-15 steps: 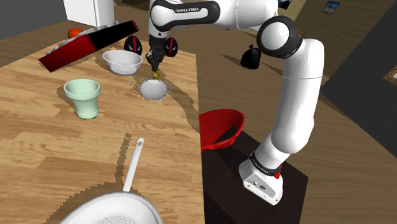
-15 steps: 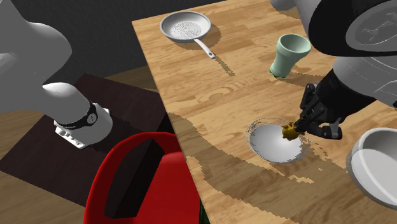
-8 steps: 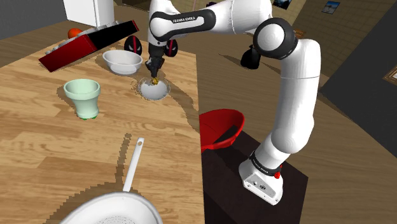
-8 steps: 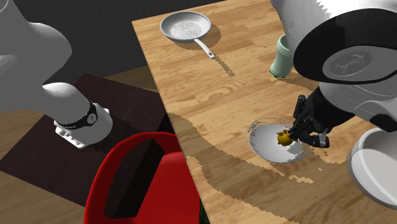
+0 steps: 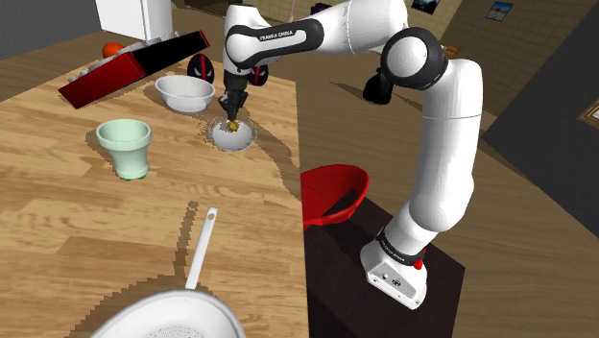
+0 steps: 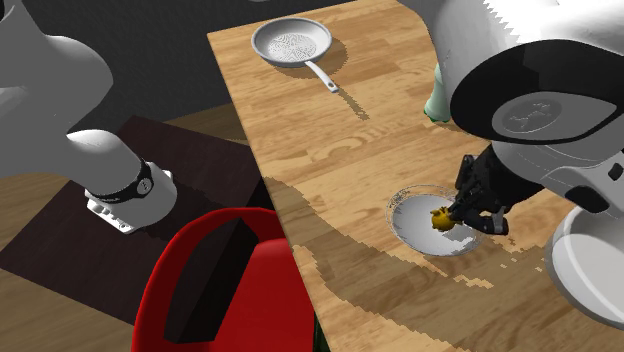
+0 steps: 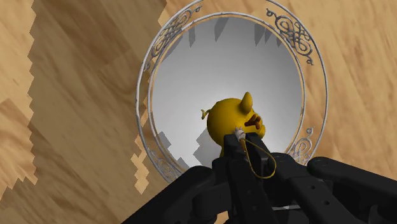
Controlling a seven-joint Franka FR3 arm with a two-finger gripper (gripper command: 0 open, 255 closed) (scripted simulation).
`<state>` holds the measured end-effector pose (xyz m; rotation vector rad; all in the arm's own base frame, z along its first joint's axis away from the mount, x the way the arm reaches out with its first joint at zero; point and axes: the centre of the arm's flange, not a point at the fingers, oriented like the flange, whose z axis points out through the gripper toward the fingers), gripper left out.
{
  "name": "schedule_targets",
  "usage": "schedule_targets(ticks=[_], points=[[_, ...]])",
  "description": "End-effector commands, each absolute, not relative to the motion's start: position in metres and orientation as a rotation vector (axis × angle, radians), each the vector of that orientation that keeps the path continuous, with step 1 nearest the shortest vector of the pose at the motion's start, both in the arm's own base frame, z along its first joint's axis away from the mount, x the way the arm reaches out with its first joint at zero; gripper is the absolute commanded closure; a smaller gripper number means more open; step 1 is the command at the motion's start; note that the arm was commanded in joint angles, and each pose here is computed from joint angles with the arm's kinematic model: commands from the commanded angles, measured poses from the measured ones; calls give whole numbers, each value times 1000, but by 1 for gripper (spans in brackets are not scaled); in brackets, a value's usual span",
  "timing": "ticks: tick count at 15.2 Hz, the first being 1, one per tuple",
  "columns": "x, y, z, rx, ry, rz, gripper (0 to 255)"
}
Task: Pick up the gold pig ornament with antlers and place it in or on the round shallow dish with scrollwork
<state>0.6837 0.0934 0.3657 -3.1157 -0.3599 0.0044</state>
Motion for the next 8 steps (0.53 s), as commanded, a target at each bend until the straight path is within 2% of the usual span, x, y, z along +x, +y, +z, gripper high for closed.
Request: schedule_targets(ticks=[1,2,8], points=[[684,93,366,-3116,-360,4,255],[684,93,366,-3116,-360,4,0],[684,93,379,-3116,-360,4,0]])
